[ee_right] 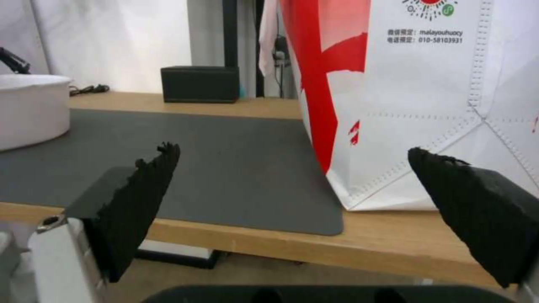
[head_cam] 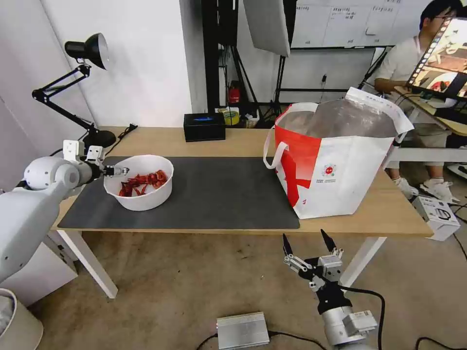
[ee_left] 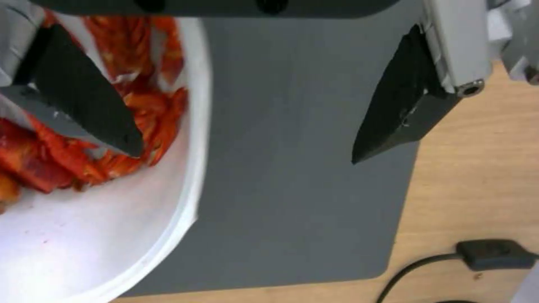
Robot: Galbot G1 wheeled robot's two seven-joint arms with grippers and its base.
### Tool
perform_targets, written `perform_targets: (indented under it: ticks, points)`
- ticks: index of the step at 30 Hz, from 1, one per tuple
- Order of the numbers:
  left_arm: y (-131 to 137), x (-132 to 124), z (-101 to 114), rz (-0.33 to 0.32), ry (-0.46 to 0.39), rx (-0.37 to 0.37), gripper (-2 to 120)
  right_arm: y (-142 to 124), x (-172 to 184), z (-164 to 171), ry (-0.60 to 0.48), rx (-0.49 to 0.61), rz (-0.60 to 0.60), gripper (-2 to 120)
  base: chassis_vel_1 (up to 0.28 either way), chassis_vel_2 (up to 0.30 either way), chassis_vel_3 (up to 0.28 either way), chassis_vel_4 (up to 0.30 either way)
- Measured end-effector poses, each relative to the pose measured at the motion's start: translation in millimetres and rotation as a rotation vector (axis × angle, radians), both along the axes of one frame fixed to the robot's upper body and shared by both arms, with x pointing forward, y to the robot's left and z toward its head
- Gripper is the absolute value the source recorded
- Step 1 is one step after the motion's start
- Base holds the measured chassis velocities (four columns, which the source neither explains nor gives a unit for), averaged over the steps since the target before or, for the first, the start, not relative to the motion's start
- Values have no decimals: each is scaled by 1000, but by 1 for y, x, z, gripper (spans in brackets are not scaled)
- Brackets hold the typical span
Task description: Pick up the trash from the table and place it into the takeout bag.
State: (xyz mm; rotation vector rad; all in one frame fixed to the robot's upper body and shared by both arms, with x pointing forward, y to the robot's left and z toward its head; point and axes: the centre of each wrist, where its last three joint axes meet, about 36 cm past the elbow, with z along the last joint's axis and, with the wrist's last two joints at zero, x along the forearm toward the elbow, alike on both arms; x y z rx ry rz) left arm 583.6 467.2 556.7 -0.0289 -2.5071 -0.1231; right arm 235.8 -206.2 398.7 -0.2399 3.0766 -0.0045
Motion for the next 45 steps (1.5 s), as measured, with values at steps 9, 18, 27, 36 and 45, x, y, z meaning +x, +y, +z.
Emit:
perform_targets:
  ticks: [9, 18, 27, 36, 45]
  points:
    - [7, -9, -13, 6, 20, -17, 100, 0, 0, 0, 0, 0, 0, 100, 0, 0, 0, 0]
    - [4, -8, -15, -1, 16, -39, 70, 0, 0, 0, 0, 0, 0, 100, 0, 0, 0, 0]
    - [-2, -11, -19, -11, 15, -51, 37, 0, 0, 0, 0, 0, 0, 100, 0, 0, 0, 0]
    - [-9, -15, -15, -32, -1, -54, 4, 0, 0, 0, 0, 0, 0, 100, 0, 0, 0, 0]
    - [-17, -25, -8, -61, -21, -104, 0, 0, 0, 0, 0, 0, 0, 100, 0, 0, 0, 0]
